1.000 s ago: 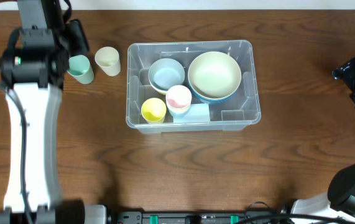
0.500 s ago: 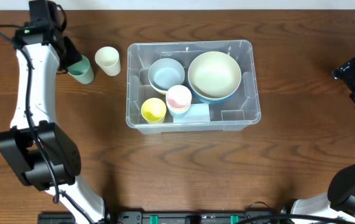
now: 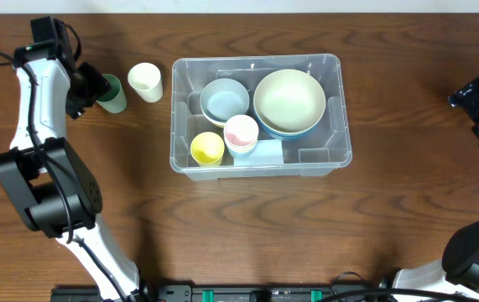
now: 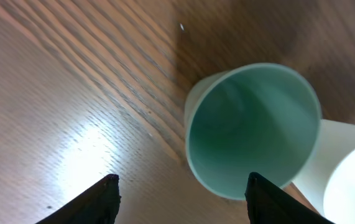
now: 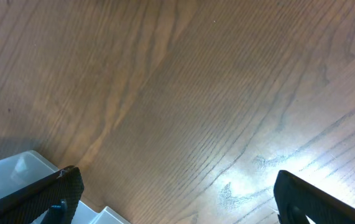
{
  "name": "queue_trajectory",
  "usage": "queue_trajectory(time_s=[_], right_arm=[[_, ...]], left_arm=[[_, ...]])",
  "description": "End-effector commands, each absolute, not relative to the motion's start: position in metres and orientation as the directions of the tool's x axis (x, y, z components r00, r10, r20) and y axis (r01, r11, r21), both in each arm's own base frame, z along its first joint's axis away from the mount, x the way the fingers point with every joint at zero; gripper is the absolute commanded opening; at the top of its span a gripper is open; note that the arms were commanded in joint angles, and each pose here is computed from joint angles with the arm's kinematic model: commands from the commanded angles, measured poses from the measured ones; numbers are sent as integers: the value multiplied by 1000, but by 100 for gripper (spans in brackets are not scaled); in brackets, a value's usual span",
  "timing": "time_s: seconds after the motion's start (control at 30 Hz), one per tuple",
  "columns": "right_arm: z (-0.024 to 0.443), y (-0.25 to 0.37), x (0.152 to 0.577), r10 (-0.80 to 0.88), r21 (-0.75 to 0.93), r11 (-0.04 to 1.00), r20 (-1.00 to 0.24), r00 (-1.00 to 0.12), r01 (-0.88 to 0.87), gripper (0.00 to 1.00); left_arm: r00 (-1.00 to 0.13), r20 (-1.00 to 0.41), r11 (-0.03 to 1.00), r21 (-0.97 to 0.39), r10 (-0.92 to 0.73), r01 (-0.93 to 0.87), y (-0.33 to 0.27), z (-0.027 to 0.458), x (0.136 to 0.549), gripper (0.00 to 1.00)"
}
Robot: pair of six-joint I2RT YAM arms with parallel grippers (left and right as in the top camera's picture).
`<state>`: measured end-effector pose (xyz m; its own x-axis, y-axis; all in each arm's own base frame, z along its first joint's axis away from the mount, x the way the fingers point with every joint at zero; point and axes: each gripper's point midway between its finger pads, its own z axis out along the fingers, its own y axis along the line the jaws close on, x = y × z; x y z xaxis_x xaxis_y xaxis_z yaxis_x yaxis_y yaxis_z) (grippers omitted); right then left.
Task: Pack container
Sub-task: 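Move the left gripper to the green cup and position around it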
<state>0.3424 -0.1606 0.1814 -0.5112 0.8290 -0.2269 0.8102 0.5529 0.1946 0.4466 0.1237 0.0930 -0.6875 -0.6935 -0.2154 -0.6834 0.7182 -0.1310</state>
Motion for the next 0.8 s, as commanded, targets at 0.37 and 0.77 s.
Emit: queue_trajectory(time_s=[0.37, 0.77], right_arm=[[184, -164, 340, 829, 194, 551, -235, -507, 812, 99], [184, -164, 340, 829, 194, 552, -235, -508, 811, 99]], left_arm=[[-708, -172, 728, -134, -685, -672, 119, 70, 449, 47], [-718, -108, 726, -101, -687, -680, 118, 40, 443, 32]])
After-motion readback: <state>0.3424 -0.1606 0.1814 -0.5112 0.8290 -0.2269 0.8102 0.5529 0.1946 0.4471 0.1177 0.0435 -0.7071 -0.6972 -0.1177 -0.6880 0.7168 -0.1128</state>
